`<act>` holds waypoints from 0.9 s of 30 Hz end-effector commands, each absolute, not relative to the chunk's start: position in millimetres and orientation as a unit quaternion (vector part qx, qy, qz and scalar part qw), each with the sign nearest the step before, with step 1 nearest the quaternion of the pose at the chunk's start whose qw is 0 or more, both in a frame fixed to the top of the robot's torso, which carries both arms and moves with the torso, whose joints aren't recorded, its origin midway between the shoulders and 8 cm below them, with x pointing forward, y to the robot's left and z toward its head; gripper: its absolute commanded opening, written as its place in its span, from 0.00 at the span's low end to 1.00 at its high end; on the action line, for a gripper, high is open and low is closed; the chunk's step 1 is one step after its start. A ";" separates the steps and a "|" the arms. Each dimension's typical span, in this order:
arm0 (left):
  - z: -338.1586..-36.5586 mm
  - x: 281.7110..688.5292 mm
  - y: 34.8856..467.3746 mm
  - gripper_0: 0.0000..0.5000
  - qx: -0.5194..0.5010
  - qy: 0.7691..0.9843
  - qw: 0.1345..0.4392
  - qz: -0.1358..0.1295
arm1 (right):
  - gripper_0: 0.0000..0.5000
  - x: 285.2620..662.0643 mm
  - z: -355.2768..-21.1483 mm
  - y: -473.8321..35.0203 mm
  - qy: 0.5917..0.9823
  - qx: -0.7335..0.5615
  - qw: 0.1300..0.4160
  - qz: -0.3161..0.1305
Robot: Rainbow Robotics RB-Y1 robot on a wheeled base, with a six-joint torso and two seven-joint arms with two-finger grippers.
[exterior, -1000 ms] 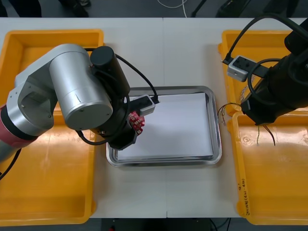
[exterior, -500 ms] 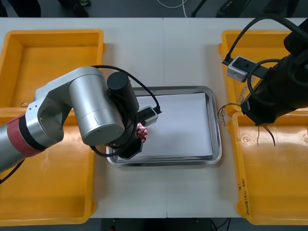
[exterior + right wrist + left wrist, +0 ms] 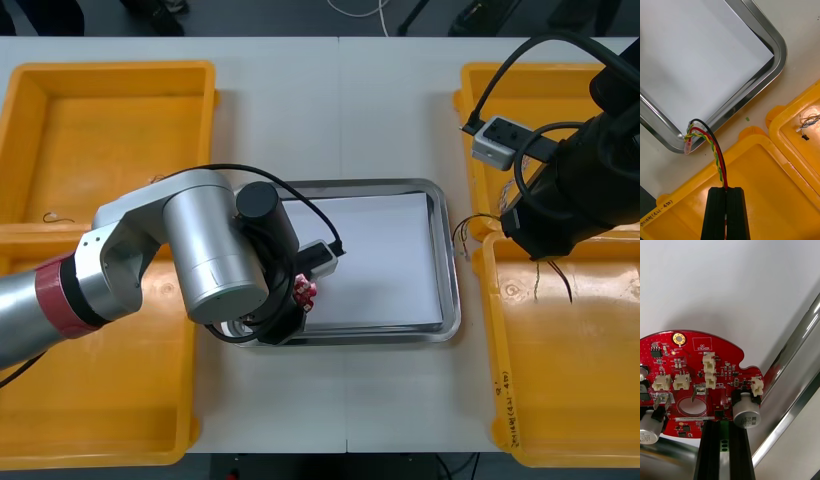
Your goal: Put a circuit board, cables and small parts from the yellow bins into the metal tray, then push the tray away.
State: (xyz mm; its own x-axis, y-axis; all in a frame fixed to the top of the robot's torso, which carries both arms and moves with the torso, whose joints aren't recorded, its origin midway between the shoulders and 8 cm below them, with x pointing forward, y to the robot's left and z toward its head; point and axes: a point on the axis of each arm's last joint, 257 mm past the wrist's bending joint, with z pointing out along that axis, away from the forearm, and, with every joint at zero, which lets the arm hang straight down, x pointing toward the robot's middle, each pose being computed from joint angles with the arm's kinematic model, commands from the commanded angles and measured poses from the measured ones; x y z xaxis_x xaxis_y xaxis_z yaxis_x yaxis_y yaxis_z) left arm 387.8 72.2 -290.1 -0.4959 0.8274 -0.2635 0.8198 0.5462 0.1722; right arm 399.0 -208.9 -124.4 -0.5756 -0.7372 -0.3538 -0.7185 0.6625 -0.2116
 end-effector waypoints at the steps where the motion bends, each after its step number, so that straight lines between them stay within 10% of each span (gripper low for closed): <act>1: -278.0 399.4 69.1 0.00 0.438 0.880 0.181 0.014 | 0.00 401.7 -111.0 -203.2 0.883 -0.411 0.225 -0.033; 24: -283.2 401.4 90.2 0.02 0.429 0.886 0.173 0.020 | 0.00 400.0 -111.6 -198.6 0.881 -0.415 0.226 -0.027; 27: -286.0 401.4 93.3 0.39 0.429 0.886 0.173 0.022 | 0.00 399.4 -112.3 -198.6 0.881 -0.415 0.225 -0.027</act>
State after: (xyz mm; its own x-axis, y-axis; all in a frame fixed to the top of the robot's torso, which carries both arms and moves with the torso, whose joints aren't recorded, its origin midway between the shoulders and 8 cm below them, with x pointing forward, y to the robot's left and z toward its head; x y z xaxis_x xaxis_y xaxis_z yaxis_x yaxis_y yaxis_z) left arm 392.4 85.2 -294.3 -0.5017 0.8246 -0.2614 0.8130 0.5527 0.1831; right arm 398.9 -208.5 -124.4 -0.5748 -0.7377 -0.3542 -0.7191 0.6619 -0.2116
